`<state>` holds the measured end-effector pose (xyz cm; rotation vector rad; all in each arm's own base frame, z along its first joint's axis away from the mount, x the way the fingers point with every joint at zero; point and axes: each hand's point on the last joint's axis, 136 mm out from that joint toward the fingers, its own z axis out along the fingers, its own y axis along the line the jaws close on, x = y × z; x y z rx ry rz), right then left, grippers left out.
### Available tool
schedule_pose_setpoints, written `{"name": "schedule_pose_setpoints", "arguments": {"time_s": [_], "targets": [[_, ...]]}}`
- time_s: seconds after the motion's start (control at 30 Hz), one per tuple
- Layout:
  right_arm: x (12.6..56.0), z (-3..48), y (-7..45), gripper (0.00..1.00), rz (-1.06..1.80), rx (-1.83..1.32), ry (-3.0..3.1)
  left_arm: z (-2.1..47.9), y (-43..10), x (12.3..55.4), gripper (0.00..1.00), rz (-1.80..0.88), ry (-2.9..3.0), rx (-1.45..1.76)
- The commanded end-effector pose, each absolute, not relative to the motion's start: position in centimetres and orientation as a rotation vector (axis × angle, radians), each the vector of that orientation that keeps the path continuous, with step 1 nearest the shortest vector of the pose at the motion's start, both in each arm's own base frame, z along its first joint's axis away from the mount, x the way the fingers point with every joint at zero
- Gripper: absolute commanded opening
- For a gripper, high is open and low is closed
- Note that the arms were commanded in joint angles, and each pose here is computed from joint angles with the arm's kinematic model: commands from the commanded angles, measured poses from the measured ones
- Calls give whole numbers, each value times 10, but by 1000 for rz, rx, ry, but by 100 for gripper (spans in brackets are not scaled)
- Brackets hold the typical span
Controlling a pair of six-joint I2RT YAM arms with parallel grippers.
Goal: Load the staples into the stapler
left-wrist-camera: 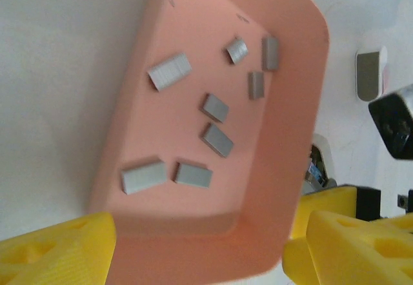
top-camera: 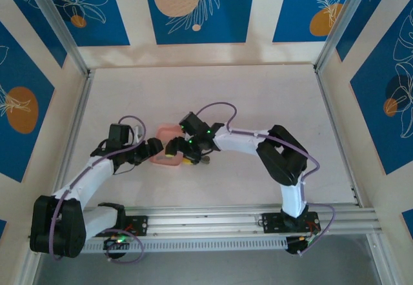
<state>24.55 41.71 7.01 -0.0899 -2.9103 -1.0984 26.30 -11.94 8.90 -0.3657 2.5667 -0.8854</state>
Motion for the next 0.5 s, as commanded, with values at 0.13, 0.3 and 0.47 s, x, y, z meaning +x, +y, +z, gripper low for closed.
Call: {"name": "schedule_pose_setpoints", "arguments": {"time_s": [0.13,0.3,0.47], "targets": [[286,80,430,74,-1151,2,-2976,110,-117,277,78,-835,2542,-346],[306,90,421,75,-1140,50,-3038,116,-119,281,78,-835,2541,-313],[307,114,391,76,-1085,139,-3126,122,-121,283,78,-855,2520,-289]]}}
